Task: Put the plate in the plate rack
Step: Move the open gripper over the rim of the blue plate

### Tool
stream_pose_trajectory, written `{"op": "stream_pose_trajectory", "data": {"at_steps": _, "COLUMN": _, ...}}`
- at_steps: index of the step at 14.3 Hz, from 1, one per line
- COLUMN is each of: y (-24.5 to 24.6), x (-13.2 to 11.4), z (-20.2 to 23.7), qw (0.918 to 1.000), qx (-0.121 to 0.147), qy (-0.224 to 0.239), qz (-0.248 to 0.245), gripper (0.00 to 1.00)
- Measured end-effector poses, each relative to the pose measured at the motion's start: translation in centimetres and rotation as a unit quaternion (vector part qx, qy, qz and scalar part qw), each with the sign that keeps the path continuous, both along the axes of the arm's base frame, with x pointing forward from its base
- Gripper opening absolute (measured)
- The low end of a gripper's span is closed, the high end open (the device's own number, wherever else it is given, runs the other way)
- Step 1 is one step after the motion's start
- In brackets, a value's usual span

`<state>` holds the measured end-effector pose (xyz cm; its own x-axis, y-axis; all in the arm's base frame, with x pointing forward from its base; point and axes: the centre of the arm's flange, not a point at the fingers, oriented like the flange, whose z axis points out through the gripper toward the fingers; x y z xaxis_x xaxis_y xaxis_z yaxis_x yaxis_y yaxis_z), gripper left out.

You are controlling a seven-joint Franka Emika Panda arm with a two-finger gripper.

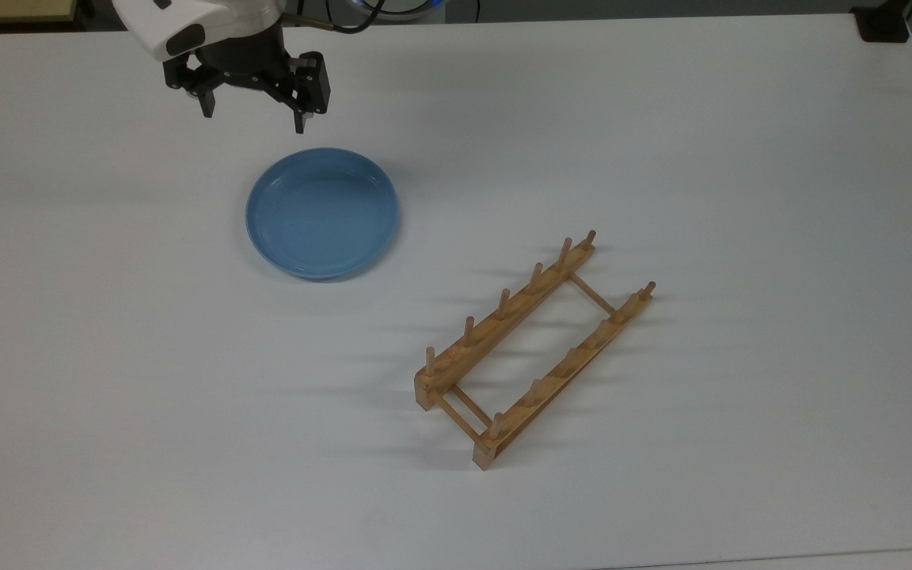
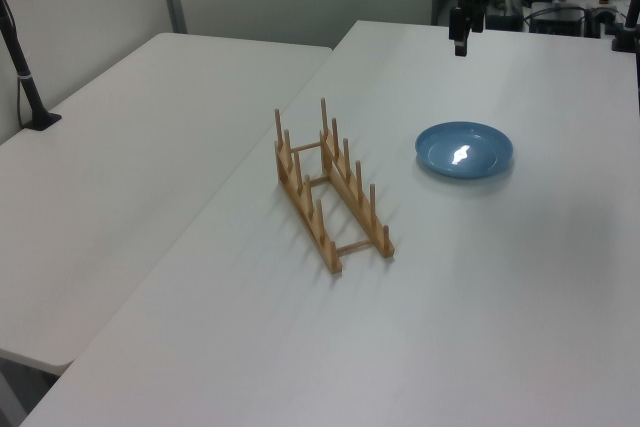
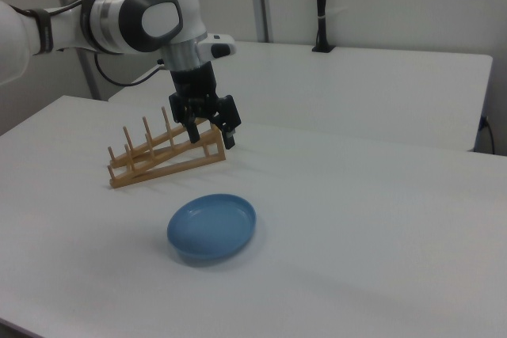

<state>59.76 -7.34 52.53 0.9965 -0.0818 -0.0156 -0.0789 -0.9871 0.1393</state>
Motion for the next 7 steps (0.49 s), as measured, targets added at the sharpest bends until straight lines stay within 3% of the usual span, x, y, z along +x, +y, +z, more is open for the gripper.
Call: {"op": "stream_pose_trajectory", "data": {"at_steps": 7, "y": 0.40, "x": -0.67, "z": -0.55, "qw": 0.9994, "qx": 0.015, "qy": 0.030, "qz": -0.007, "gripper": 1.00}}
